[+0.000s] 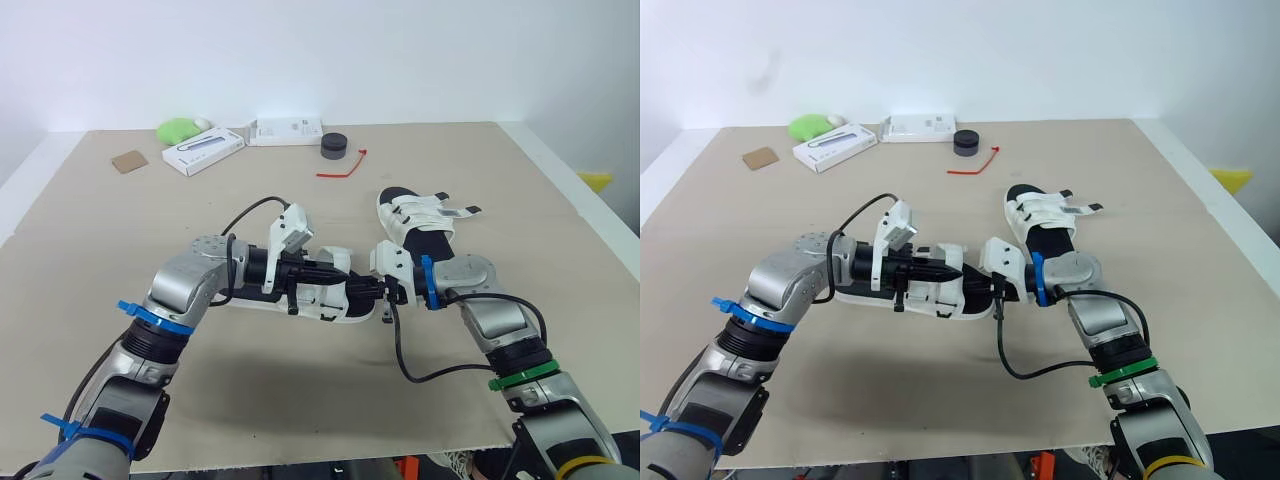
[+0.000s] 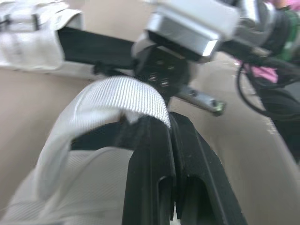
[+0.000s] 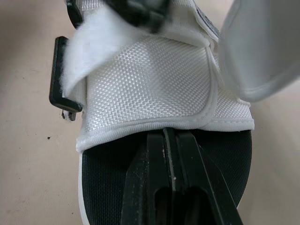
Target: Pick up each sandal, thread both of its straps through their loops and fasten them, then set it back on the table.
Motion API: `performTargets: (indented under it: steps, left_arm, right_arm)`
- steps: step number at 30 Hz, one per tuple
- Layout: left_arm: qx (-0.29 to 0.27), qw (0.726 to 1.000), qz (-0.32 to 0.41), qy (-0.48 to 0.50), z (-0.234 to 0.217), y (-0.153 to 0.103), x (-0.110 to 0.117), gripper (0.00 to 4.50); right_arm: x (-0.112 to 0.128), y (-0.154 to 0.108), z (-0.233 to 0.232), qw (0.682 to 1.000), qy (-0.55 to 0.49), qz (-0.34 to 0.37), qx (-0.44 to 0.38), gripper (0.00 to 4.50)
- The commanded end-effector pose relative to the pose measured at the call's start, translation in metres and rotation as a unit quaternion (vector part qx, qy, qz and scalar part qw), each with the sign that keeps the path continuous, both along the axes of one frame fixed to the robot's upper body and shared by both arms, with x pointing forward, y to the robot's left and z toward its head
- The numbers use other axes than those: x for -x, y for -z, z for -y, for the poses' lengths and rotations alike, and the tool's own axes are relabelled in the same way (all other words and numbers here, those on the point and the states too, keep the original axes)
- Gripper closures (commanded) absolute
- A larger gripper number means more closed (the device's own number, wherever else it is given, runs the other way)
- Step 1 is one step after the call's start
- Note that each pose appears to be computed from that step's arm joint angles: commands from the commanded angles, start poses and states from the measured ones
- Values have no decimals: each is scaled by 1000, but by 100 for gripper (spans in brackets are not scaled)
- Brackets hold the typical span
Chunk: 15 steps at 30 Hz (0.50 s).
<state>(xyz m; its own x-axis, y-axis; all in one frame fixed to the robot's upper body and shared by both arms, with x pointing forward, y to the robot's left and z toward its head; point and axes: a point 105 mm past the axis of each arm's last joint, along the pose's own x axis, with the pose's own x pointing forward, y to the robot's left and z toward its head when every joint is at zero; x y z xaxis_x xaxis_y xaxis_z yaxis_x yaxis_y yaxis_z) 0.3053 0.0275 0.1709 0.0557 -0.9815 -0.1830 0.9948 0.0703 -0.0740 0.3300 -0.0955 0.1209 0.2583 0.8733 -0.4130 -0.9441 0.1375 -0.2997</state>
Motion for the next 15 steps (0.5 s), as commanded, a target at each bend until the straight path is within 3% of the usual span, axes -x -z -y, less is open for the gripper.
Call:
performTargets:
  steps: [1, 15]
  left_arm:
    - [-5, 1000, 6, 21, 1, -2, 8, 448]
    - [-34, 999, -4, -20, -13, 18, -2, 448]
  right_arm:
    - [2, -1, 0, 1000, -4, 4, 5, 450]
    - [0, -2, -2, 1000, -6, 3, 4, 450]
